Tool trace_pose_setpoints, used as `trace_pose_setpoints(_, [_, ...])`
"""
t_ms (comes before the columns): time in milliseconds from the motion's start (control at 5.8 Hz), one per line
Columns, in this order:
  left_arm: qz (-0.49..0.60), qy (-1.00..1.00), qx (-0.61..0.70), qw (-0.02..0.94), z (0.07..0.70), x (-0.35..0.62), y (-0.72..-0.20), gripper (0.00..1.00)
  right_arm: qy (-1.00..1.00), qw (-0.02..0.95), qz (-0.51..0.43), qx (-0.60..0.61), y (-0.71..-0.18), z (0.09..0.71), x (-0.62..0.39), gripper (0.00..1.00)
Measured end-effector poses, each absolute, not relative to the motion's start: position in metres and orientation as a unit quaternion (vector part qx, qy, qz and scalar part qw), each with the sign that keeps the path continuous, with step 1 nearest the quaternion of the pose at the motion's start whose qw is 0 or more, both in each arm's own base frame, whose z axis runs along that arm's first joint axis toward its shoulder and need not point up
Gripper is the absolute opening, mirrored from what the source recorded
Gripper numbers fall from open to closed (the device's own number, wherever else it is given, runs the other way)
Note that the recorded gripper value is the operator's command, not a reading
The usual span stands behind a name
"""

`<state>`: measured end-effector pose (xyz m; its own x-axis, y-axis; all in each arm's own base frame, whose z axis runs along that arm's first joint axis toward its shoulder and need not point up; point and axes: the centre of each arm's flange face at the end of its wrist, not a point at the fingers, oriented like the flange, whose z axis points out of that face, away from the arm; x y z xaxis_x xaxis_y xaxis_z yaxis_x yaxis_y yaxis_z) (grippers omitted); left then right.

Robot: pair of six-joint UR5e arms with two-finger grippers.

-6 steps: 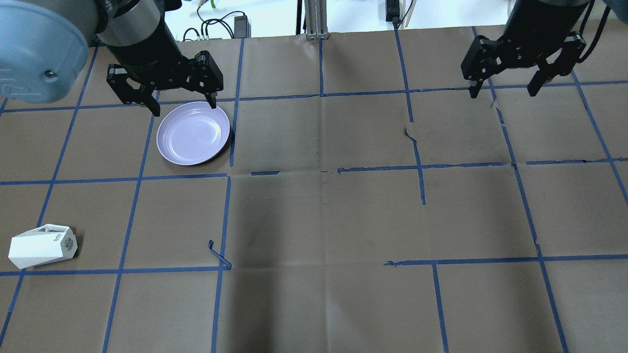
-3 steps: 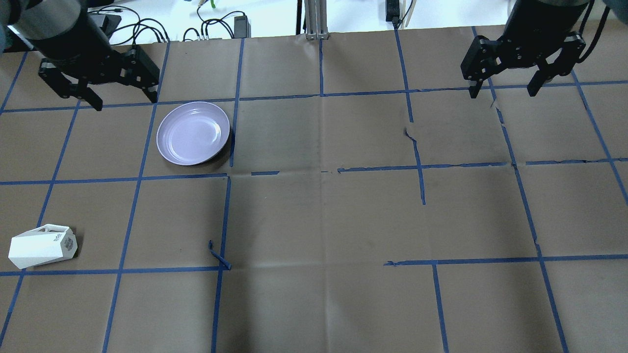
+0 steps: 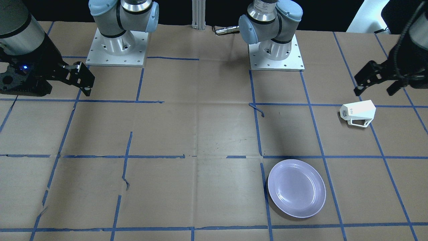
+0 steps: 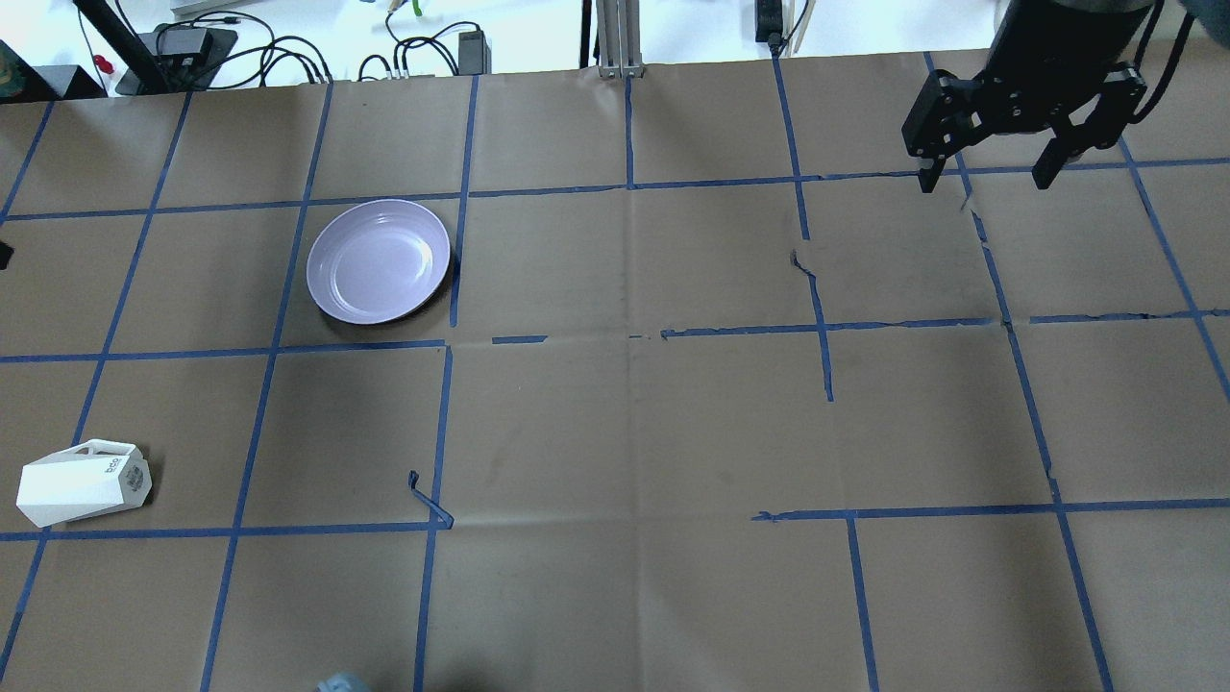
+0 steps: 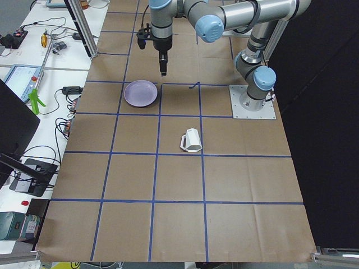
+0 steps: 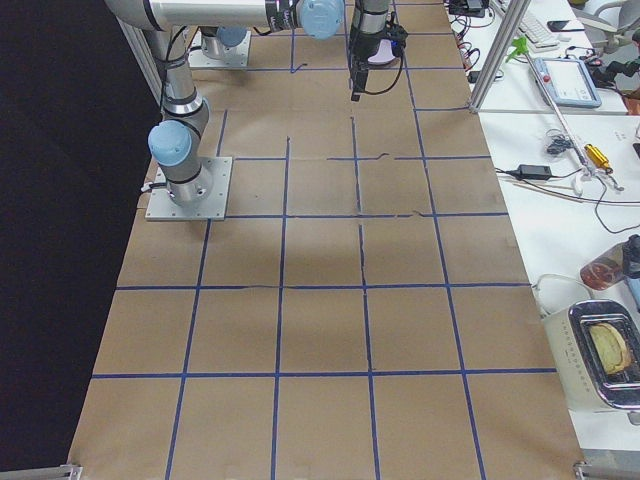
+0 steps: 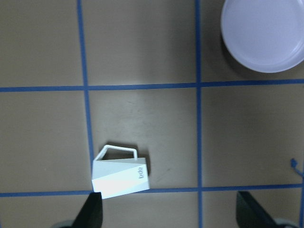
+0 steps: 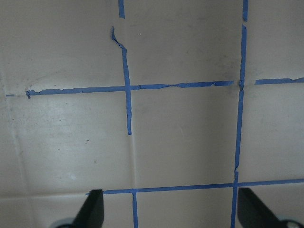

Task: Flip cup and place on plate
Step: 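Lower the left gripper onto the tipped white cup and grasp it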

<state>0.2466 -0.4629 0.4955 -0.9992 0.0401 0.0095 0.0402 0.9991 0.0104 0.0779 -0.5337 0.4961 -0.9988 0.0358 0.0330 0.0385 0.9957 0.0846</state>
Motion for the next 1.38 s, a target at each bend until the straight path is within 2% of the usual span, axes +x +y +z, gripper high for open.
trace_pose_setpoints(345, [-0.009,-0.998,-0.062,0.019,0.478,0.367,-0.396,0.99,-0.999,0.016,-0.043,-0.019,-0.534,0.496,0.078,1.00])
trace_pose_setpoints(690, [-0.003,-0.996,-0.072,0.060,0.453,0.411,-0.363,0.99,-0.999,0.016,-0.043,-0.019,-0.534,0.496,0.078,1.00])
trace_pose_setpoints(1034, [0.030,-0.983,-0.039,0.177,0.390,0.443,-0.357,0.99,-0.999,0.016,-0.042,-0.019,-0.534,0.496,0.078,1.00])
trace_pose_setpoints(1379, [0.068,-0.941,-0.008,0.332,0.296,0.479,-0.348,0.99,-0.999,0.016,-0.043,-0.019,-0.534,0.496,0.078,1.00])
